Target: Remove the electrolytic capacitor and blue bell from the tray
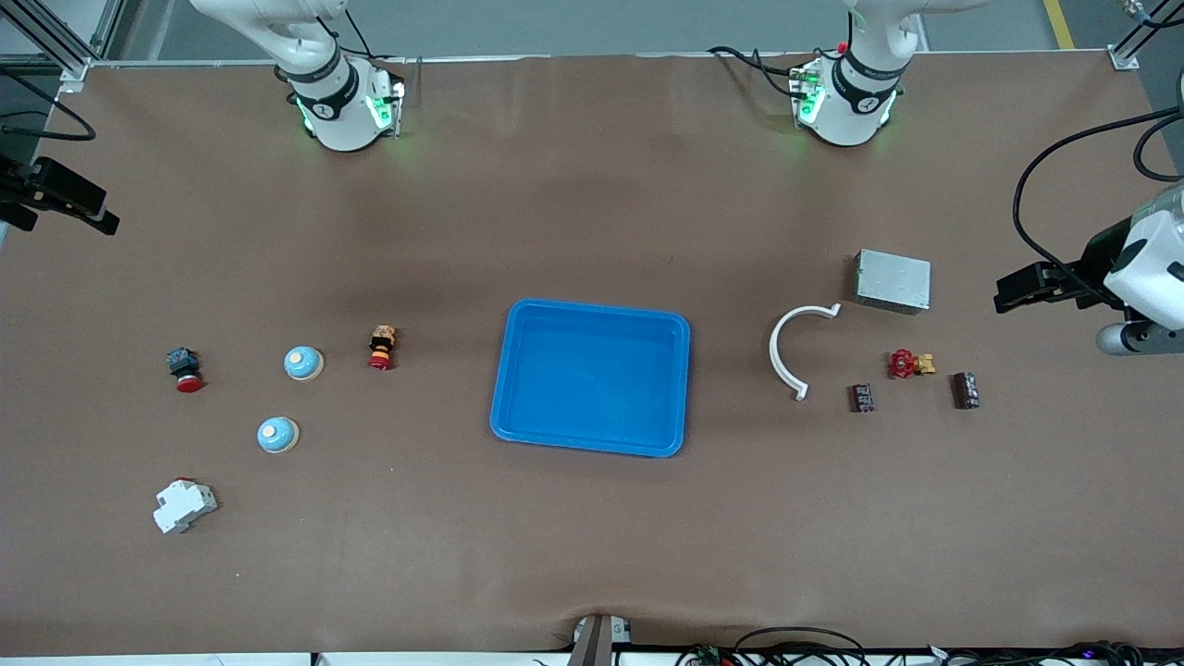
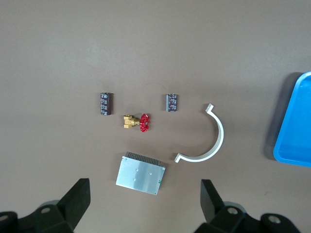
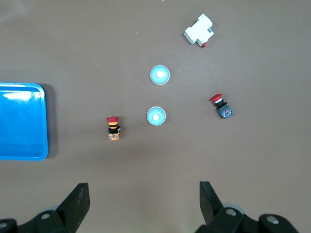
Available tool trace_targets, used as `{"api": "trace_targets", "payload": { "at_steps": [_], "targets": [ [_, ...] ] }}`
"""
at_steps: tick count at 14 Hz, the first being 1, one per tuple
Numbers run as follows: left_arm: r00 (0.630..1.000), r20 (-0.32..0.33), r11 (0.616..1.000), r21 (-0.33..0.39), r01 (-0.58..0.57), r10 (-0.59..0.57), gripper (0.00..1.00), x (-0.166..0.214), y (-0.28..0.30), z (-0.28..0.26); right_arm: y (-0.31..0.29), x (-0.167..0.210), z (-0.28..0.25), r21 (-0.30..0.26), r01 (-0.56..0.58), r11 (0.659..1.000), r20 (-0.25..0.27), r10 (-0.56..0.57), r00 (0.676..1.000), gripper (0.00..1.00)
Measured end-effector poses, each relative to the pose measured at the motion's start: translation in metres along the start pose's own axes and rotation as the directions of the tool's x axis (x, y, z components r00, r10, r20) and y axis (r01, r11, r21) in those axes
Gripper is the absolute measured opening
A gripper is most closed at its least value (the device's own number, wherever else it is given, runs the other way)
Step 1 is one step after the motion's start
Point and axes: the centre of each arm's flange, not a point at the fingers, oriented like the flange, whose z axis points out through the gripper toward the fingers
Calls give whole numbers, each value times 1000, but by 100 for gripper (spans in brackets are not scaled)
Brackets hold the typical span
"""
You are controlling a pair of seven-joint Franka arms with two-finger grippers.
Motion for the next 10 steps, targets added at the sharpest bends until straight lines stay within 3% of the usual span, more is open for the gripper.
{"api": "trace_targets", "payload": {
  "at_steps": [10],
  "targets": [
    [999,-47,1000,-4,23,-23,100,0,-17,-21,4,1,-1,-14,-6,1000,-11,6,1000,100]
  ]
}}
